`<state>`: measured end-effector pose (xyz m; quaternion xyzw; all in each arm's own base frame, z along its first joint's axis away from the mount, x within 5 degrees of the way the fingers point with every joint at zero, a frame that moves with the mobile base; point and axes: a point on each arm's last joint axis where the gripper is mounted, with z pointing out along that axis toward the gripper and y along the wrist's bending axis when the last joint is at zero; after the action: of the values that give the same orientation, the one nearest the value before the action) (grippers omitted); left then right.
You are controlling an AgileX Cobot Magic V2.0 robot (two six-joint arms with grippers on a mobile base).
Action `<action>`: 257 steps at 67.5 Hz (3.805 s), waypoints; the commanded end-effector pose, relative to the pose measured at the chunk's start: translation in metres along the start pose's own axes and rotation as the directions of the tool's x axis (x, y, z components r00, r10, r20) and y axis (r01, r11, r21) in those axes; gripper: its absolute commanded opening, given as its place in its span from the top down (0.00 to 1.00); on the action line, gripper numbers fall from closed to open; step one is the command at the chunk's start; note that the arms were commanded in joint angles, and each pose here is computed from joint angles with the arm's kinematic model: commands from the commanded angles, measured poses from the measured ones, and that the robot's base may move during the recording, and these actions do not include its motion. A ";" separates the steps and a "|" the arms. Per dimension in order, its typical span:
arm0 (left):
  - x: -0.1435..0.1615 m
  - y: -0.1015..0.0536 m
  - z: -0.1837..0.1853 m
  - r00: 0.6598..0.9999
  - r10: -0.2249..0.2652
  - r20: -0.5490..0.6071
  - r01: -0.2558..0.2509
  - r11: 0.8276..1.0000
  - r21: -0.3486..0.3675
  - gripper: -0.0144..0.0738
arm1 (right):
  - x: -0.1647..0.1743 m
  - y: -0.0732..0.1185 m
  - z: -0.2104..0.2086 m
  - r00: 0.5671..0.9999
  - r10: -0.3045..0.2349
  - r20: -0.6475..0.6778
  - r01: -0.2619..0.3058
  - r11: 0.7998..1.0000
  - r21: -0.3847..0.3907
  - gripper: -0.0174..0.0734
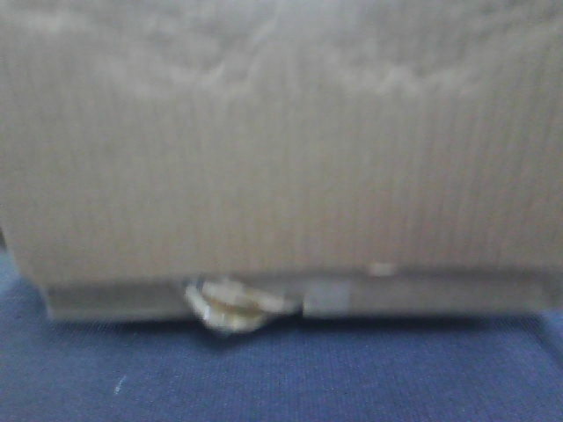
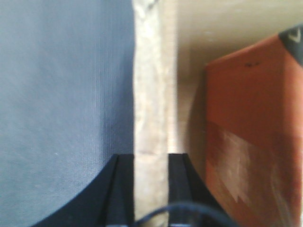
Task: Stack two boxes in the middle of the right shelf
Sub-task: 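Lift the stacked boxes up off the table with both grippers, then carry the raised boxes with both grippers while backing away from the table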
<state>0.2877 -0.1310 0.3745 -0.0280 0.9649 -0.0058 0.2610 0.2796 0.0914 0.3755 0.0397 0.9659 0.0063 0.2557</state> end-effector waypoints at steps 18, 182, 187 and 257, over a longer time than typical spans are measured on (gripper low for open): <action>-0.012 0.035 -0.091 0.936 -0.067 0.345 0.090 0.995 -0.050 0.96 | -0.013 -0.014 -0.053 0.949 0.002 0.315 0.006 1.000 -0.022 0.98; -0.033 0.040 -0.128 0.853 -0.057 0.519 0.077 0.997 -0.017 0.96 | -0.037 -0.013 -0.101 0.860 0.020 0.510 0.015 0.998 -0.065 0.98; -0.033 0.039 -0.127 0.855 -0.055 0.516 0.076 0.997 -0.019 0.96 | -0.037 -0.013 -0.101 0.859 0.020 0.511 0.016 0.998 -0.066 0.98; -0.035 0.037 -0.123 0.858 -0.050 0.510 0.072 0.997 -0.024 0.96 | -0.037 -0.013 -0.101 0.858 0.020 0.513 0.016 0.998 -0.067 0.98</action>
<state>0.2559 -0.1011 0.4875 -0.0604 0.8756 -0.0105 0.4791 0.2640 0.0858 0.4696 0.0307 0.8781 0.0552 0.4744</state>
